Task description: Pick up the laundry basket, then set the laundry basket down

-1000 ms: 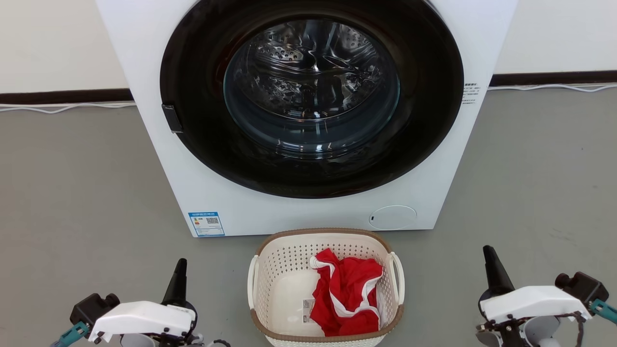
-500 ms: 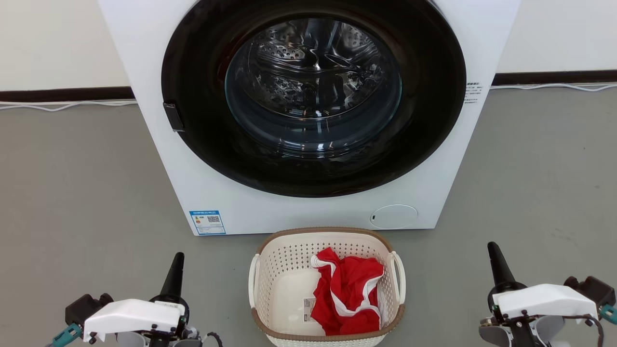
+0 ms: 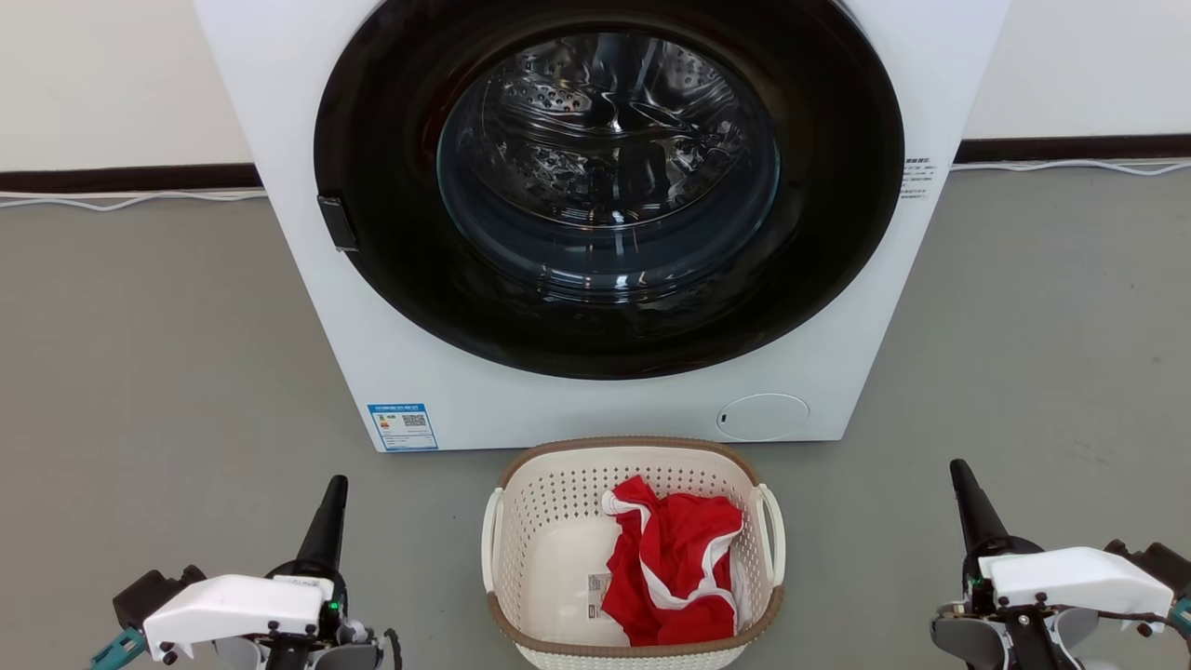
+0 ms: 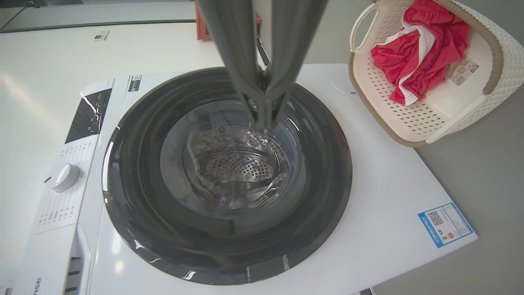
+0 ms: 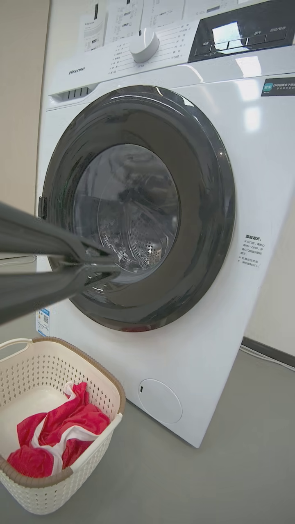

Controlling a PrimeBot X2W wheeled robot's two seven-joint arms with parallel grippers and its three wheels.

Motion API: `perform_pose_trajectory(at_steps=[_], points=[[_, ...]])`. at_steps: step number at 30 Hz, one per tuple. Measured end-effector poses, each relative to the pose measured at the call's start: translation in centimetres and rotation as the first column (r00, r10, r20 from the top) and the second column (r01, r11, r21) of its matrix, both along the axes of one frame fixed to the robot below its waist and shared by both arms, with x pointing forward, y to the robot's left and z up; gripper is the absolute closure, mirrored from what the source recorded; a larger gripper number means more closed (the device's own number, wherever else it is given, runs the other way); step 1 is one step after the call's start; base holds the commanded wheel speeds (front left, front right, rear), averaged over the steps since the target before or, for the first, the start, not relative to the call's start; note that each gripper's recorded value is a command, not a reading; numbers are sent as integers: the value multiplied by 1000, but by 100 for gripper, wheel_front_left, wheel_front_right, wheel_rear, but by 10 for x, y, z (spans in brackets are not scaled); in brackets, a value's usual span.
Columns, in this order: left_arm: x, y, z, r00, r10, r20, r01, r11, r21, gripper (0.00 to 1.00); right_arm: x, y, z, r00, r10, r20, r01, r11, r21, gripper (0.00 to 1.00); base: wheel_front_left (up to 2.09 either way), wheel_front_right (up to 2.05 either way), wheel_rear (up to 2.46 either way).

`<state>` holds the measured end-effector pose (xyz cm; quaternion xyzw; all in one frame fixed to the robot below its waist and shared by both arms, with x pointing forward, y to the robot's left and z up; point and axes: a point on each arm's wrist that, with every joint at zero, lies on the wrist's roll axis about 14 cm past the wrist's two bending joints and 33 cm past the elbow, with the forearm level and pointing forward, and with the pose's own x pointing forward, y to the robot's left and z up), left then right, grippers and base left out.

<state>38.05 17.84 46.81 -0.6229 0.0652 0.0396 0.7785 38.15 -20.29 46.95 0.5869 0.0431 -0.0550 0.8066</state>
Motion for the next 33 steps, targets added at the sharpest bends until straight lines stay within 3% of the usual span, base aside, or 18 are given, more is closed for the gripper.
perform_pose_trajectory(at_steps=[13,25,33], points=[[2,4,9,999,15,31,-11,993,-119,100,0,-2,8,999,-16,32,10,987,157,100,0,0,0],[3,8,19,997,25,75,-8,975,-220,100,1,-3,18,997,-30,75,6,953,302,100,0,0,0],[3,9,21,996,29,83,-10,973,-230,100,-1,-4,18,997,-33,74,8,951,309,100,0,0,0]])
